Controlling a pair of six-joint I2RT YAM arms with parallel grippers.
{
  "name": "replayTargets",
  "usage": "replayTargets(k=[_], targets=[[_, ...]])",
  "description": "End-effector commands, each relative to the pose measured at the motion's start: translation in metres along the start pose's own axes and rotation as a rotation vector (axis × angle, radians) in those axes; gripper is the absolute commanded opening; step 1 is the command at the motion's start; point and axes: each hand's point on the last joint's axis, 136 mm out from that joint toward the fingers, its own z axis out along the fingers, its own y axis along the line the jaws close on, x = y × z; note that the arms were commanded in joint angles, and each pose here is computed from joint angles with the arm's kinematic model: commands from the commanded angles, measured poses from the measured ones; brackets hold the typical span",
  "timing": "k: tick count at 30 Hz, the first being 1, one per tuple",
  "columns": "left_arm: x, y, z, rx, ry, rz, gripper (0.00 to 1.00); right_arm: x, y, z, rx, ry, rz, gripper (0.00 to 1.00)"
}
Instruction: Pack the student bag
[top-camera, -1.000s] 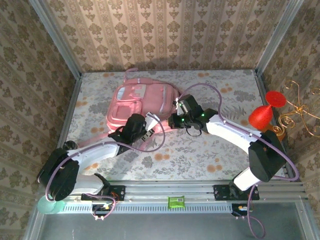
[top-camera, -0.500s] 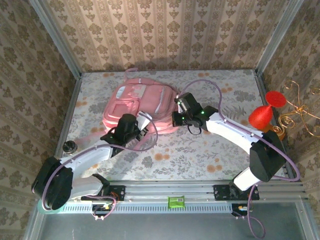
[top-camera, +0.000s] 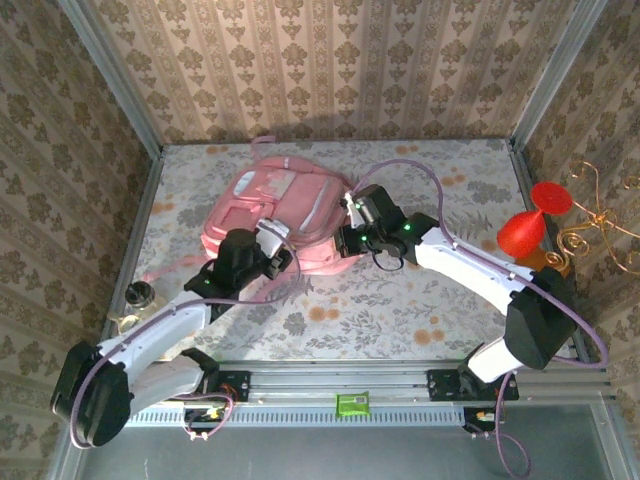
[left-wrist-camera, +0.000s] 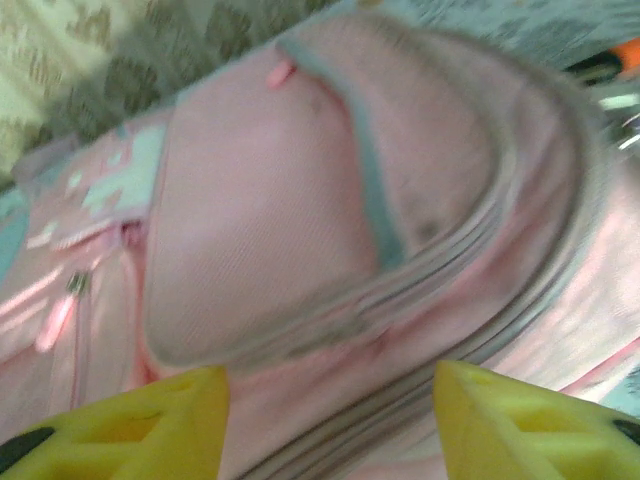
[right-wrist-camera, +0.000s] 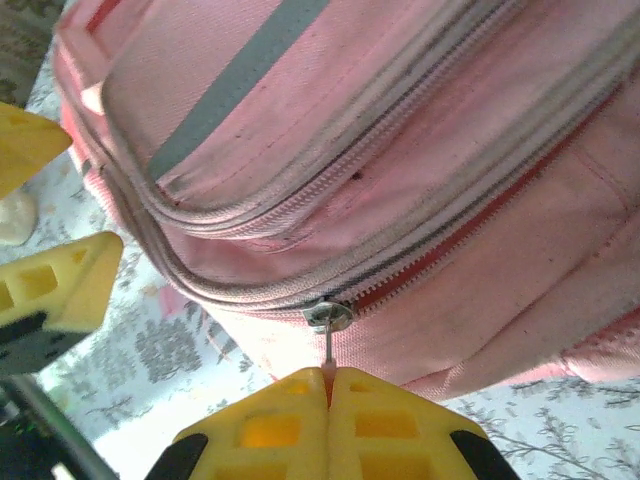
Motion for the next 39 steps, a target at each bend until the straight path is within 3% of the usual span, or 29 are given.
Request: replayTargets(k=[1,8,13,16,21,23,30,36,39], targets=[[-0.020,-0.017,-0.005,0.049,-0.070,0.079,0.61,-0.022,0.038,-0.025,-0.127,-0.069,-0.022,0.00],[-0.020,-0.039,0.016,0.087,-0.009,0.257,0.66,-0.024,0.052,-0.025,-0.171,-0.069,-0.016,0.00],[-0.012,-0.038,0.037,0.058,0.048,0.292,0.62,-0.024,0.059,-0.026,-0.202,-0.069,-0.011,0.00],[-0.008,-0.035,0.043,0.038,0.070,0.292,0.49,-0.019,0.058,-0.023,-0.211,-0.058,-0.003,0.00],[-0.002,-0.030,0.040,0.024,0.072,0.290,0.09,-0.011,0.042,-0.019,-0.143,-0.056,-0.004,0.00],[-0.003,-0.029,0.036,0.021,0.057,0.285,0.00,-0.008,0.029,-0.015,-0.085,-0.055,-0.006,0.00],[-0.015,-0.034,0.019,0.087,-0.049,0.212,0.00,-0.001,0.000,-0.001,0.047,-0.047,-0.015,0.00],[-0.021,-0.033,0.013,0.115,-0.091,0.141,0.00,0.002,0.029,0.019,-0.161,-0.066,-0.031,0.00],[-0.023,-0.034,0.012,0.126,-0.099,0.120,0.00,0.002,0.030,0.028,-0.196,-0.092,-0.016,0.00]])
